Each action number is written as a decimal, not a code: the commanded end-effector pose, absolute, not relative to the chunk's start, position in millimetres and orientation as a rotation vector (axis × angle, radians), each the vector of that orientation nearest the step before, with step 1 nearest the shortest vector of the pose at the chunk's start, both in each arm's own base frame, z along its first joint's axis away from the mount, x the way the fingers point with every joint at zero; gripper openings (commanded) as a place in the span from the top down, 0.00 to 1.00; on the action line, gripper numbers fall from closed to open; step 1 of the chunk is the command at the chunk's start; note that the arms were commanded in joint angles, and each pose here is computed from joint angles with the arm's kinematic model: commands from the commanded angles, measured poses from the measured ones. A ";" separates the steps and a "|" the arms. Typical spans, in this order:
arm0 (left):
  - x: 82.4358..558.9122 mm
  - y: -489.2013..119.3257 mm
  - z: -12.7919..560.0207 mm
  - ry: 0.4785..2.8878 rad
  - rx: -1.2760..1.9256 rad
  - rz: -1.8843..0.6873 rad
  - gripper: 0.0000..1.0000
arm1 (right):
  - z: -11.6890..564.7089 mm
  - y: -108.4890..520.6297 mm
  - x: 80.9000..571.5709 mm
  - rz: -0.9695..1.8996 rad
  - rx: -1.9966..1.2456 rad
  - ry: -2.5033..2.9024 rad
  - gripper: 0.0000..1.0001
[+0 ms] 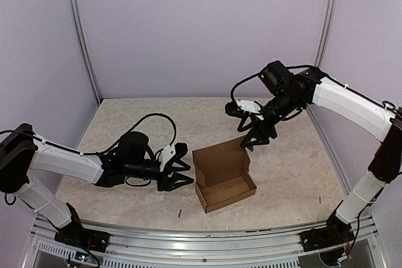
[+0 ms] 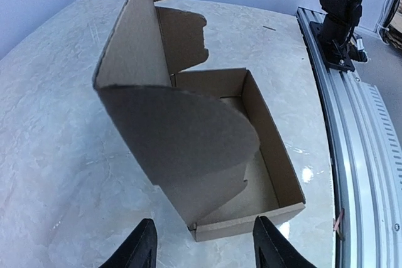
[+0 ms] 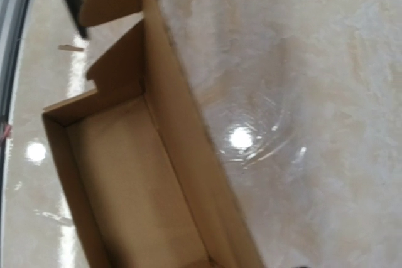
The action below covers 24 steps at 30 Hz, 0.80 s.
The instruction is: Fold the paper box
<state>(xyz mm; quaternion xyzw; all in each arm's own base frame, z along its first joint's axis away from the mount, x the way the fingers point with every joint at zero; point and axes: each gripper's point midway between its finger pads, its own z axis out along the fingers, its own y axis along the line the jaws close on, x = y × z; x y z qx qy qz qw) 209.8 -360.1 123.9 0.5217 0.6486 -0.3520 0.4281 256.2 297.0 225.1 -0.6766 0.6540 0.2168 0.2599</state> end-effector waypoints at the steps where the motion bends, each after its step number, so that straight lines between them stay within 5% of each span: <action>1: 194.0 -347.7 143.1 1.629 1.229 -0.874 0.47 | 228.5 306.2 260.3 0.527 -1.862 1.751 0.38; 6: 182.0 -333.9 153.6 1.666 1.118 -0.886 0.45 | 200.8 320.0 251.7 0.431 -2.002 1.736 0.41; 24: 173.0 -322.8 134.7 1.754 0.969 -0.887 0.46 | 178.2 314.3 233.8 0.091 -2.023 1.635 0.86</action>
